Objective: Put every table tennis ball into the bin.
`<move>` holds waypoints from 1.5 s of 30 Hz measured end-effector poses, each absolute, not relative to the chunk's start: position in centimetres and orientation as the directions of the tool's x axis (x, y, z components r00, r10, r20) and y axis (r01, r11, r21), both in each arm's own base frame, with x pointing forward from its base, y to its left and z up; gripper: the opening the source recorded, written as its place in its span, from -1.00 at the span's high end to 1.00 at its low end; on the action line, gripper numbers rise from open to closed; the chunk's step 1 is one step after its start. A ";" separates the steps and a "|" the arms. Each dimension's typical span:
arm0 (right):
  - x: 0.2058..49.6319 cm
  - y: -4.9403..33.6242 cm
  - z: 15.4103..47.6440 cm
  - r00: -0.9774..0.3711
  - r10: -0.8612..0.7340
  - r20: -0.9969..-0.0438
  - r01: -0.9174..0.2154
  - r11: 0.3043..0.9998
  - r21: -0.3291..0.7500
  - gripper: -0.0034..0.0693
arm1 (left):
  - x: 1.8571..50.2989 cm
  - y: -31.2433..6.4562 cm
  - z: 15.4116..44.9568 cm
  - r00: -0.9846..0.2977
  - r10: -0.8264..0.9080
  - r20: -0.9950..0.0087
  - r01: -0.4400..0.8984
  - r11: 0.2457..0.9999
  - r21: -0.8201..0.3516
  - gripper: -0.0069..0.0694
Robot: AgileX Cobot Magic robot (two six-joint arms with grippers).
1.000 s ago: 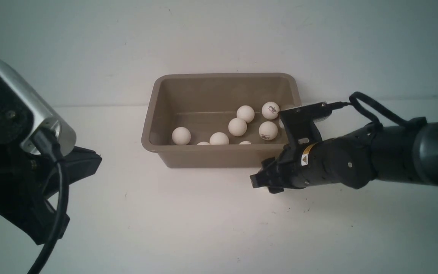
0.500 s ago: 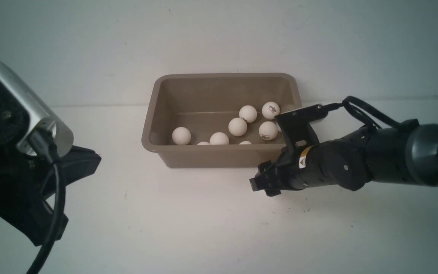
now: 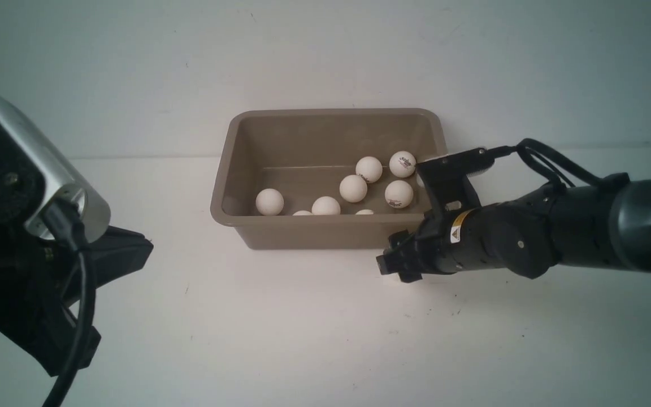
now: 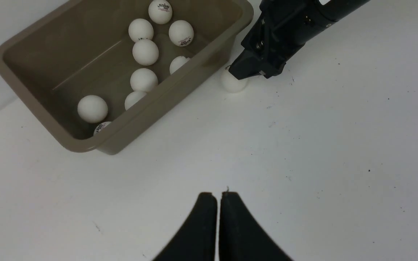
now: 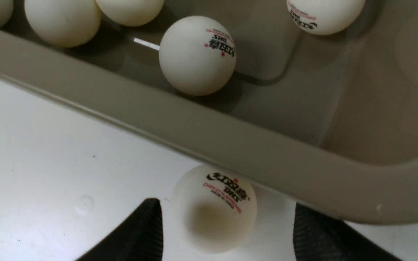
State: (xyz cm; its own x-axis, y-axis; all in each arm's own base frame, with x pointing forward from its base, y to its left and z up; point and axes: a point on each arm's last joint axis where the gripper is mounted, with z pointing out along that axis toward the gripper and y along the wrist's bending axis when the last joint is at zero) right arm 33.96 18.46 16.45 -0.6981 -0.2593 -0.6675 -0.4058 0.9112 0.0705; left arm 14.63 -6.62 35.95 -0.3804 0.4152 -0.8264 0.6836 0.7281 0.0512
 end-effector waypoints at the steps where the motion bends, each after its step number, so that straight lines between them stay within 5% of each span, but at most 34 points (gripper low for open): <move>1: 34.0 18.5 16.5 -0.698 -0.259 -0.667 -0.406 0.911 0.071 -0.30 | 14.6 -6.6 36.0 -0.380 0.415 -0.826 0.684 0.728 0.051 0.83; 36: 35.9 19.7 13.3 -0.724 -0.254 -0.641 -0.394 0.915 0.083 -0.30 | 14.6 -6.6 36.0 -0.380 0.415 -0.827 0.684 0.728 0.051 0.83; 45: 37.0 20.4 13.2 -0.749 -0.247 -0.615 -0.381 0.920 0.094 -0.08 | 14.6 -6.6 36.0 -0.379 0.416 -0.827 0.684 0.727 0.052 0.83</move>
